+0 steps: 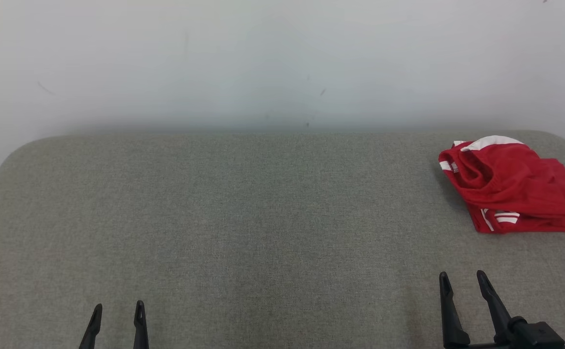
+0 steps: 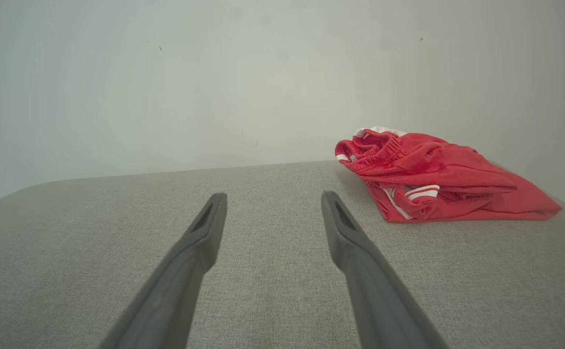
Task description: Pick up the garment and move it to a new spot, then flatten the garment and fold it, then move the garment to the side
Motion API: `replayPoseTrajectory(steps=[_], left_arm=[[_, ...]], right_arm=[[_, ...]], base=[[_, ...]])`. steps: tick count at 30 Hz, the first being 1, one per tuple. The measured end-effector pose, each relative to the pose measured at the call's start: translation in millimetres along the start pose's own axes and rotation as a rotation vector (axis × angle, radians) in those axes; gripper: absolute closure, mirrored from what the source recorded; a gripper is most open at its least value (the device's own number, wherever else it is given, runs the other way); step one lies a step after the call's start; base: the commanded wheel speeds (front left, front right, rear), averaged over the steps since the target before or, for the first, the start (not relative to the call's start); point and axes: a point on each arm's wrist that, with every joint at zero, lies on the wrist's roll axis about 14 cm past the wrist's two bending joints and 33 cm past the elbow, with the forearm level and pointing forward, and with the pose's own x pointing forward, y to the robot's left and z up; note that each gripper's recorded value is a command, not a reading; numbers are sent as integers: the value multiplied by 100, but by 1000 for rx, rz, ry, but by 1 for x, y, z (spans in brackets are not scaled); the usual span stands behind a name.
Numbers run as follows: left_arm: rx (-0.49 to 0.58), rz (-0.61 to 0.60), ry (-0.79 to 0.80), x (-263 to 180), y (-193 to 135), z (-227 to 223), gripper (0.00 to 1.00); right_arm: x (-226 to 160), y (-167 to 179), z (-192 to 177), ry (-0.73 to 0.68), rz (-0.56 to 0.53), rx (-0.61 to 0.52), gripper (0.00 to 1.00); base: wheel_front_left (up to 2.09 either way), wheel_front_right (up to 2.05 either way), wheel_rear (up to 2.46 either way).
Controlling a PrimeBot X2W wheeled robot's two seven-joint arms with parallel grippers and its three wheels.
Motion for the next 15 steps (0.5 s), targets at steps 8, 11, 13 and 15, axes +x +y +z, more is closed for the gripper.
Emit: replayPoseTrajectory(steps=[8,11,13,15], left_arm=[[2,1,5,0,1,-2,0],[4,1,8,0,1,-2,0],[5,2,11,0,1,-3,100],[1,2,31,-2,1,-10,100]], right_arm=[[0,0,-1,2,0,0,0],[1,0,0,1,1,0,0],[0,1,-1,3,2,1,100],[-3,0,-8,26,-1,4,100]], base=[[0,0,0],[0,0,0],[0,0,0],[0,0,0]])
